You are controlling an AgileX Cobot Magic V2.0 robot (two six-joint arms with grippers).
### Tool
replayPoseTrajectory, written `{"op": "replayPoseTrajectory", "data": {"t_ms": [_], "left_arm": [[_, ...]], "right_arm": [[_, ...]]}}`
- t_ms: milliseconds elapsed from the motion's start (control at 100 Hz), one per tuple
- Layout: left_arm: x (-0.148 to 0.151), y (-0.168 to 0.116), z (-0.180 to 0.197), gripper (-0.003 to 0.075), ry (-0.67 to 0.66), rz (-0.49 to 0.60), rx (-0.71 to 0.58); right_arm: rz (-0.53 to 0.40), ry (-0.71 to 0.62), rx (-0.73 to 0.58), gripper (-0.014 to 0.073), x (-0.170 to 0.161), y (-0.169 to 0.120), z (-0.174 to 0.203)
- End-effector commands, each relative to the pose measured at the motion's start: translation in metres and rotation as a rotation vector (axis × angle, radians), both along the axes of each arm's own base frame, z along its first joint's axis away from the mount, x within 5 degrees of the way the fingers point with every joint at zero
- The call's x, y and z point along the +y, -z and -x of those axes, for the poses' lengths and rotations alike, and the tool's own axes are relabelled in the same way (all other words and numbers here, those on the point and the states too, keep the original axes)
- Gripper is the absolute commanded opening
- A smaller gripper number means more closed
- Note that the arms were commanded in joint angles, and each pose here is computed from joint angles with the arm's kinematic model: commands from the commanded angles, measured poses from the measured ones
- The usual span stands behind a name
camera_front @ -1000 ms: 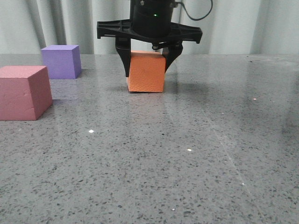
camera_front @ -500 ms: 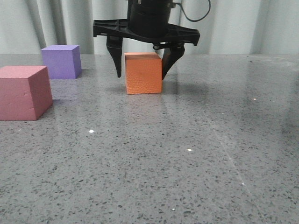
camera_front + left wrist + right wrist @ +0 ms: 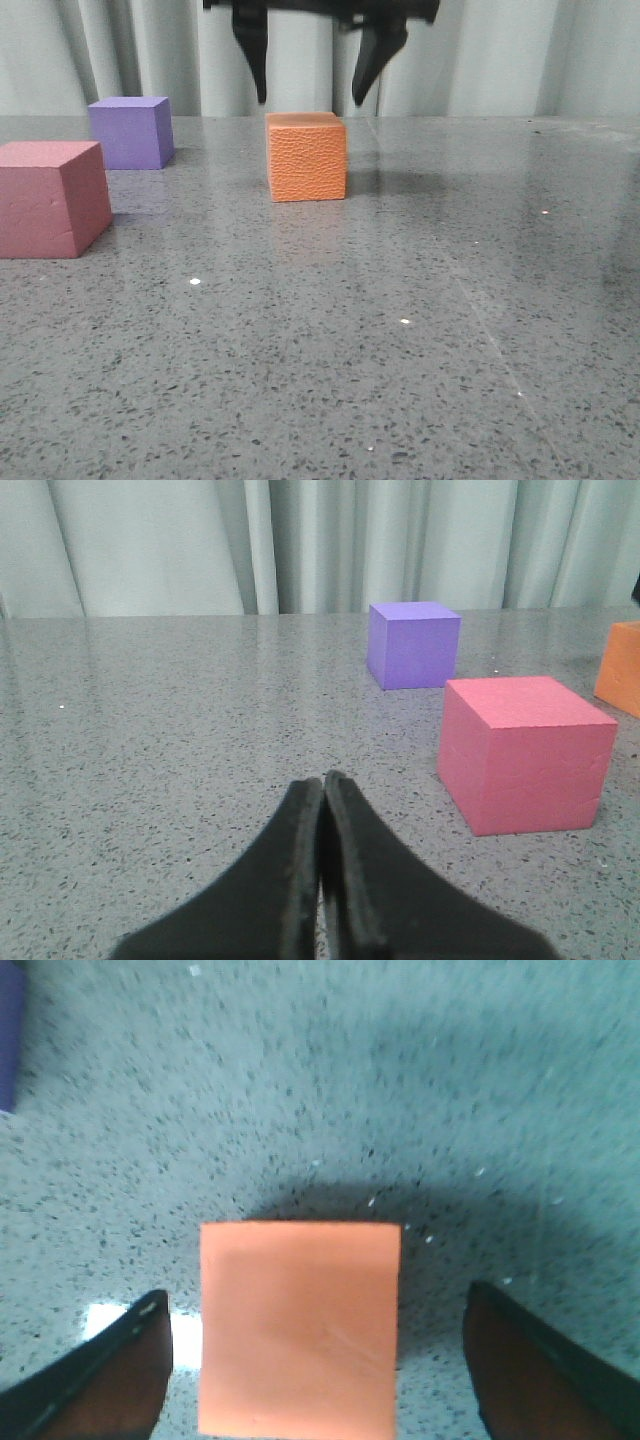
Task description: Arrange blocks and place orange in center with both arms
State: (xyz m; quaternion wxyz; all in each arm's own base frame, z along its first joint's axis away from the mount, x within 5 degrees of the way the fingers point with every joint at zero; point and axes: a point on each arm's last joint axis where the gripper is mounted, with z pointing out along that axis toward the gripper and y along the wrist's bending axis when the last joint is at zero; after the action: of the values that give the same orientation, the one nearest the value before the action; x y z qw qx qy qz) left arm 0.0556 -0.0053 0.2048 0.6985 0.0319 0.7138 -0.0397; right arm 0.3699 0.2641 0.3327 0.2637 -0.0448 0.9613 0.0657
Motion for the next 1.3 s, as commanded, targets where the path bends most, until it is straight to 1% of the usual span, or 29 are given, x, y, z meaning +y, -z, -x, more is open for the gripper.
{"op": "replayPoseTrajectory", "data": {"t_ms": [0,110,240,500,710,880,990,1110,1290], "left_arm": [[-0.001,0.009,0.000,-0.0019,0.017,0.014,-0.061],[-0.001,0.009,0.000,-0.0019,0.017,0.014,-0.061],[-0.001,0.009,0.000,-0.0019,0.017,0.014,-0.061],[-0.001,0.009,0.000,-0.0019,0.017,0.014,-0.061],[-0.001,0.009,0.000,-0.0019,0.017,0.014,-0.061],[-0.001,0.009,0.000,-0.0019,0.017,0.014,-0.061],[-0.001,0.009,0.000,-0.0019,0.017,0.014,-0.061],[-0.001,0.009,0.000,-0.0019,0.017,0.014,-0.061],[-0.001,0.009,0.000,-0.0019,0.017,0.014,-0.061]], "right_arm": [[-0.013,-0.055,-0.145,0.0591,-0.014,-0.058,0.012],[0.019,-0.117,-0.192,0.0591,-0.021,-0.079,0.015],[0.034,-0.120,-0.237,0.0591,-0.042,-0.099,0.017],[0.093,-0.054,-0.298,0.0591,-0.113,-0.134,0.018],[0.130,0.028,-0.303,0.0591,-0.169,-0.146,0.027],[0.173,0.097,-0.275,0.0591,-0.210,-0.141,0.039],[0.180,0.140,-0.288,0.0591,-0.230,-0.136,0.055],[0.185,0.152,-0.306,0.0591,-0.242,-0.122,0.077],[0.189,0.132,-0.316,0.0591,-0.248,-0.086,0.119]]}}
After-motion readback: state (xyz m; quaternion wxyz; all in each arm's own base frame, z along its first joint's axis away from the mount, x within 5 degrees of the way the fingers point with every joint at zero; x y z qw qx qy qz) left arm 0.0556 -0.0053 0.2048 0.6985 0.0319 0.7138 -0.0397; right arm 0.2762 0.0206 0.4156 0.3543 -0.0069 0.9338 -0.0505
